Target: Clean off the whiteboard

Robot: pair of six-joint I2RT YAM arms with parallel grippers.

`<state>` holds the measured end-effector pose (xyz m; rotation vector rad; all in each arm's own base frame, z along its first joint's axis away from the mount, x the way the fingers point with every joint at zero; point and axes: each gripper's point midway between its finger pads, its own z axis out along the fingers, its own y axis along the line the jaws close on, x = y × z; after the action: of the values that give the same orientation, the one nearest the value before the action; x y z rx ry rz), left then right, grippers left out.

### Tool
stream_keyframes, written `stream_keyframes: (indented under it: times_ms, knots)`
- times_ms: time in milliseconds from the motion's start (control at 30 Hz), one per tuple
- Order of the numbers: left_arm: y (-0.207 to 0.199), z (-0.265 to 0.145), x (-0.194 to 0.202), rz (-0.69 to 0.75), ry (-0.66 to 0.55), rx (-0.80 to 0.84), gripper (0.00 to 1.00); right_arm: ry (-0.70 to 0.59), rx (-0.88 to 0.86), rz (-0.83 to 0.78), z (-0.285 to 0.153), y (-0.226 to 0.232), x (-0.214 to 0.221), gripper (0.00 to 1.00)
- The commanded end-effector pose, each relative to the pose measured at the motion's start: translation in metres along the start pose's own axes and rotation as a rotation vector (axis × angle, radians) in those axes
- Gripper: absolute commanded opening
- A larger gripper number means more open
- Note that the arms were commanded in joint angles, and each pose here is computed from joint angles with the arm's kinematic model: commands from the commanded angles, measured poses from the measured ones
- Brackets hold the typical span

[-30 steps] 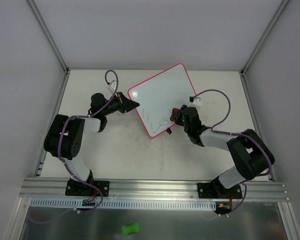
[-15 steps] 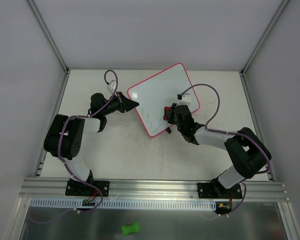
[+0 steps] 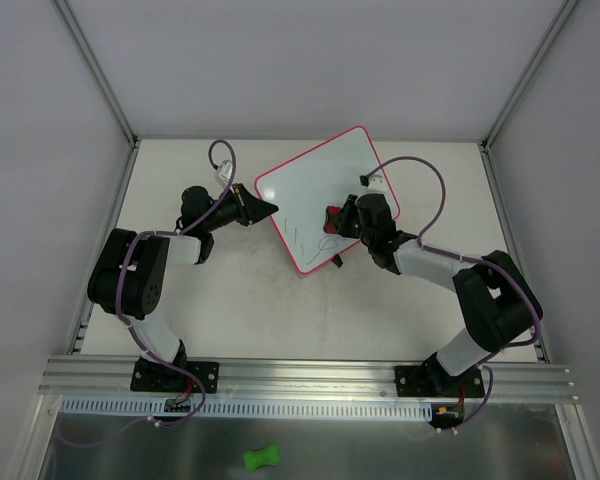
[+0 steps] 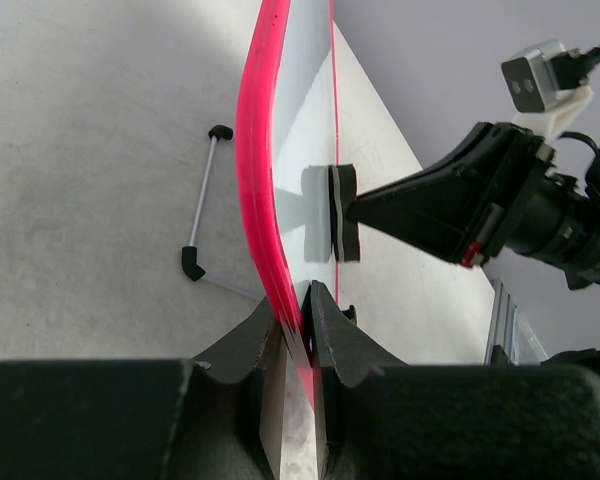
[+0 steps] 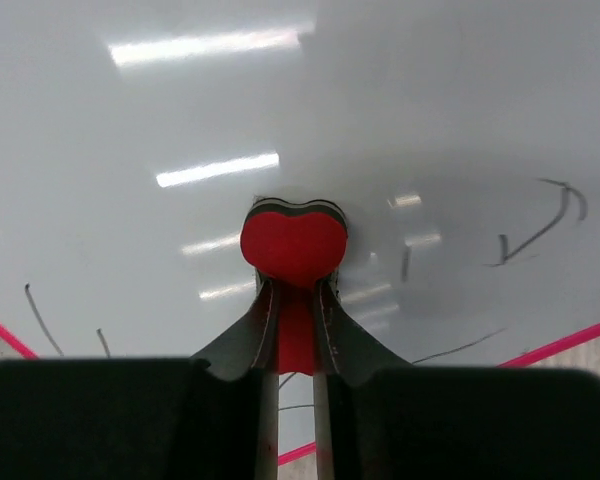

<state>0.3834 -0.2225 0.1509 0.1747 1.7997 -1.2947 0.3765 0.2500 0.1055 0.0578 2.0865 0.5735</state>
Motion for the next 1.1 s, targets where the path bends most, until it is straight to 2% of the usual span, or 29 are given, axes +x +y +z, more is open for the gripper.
stream_keyframes:
  times_ms: [0, 267, 500, 600, 900, 1067]
  knots:
    - [-0.022, 0.004, -0.001, 0.136, 0.024, 0.092, 0.00, 0.088, 0.136, 0.087, 0.001, -0.062, 0.023, 0.00]
    - [-0.023, 0.004, -0.002, 0.140, 0.021, 0.094, 0.00, 0.124, 0.252, 0.181, -0.002, -0.125, 0.017, 0.00]
    - [-0.024, 0.004, -0.002, 0.140, 0.022, 0.096, 0.00, 0.115, 0.278, 0.235, -0.003, -0.149, 0.007, 0.00]
    - [-0.023, 0.004, -0.002, 0.139, 0.022, 0.094, 0.00, 0.122, 0.255, 0.244, -0.002, -0.149, -0.002, 0.00]
    - [-0.022, 0.004, -0.001, 0.137, 0.024, 0.092, 0.00, 0.058, 0.180, 0.143, -0.004, -0.131, -0.041, 0.00]
    - [-0.022, 0.004, -0.001, 0.139, 0.024, 0.092, 0.00, -0.041, 0.006, -0.023, -0.022, -0.079, -0.069, 0.00]
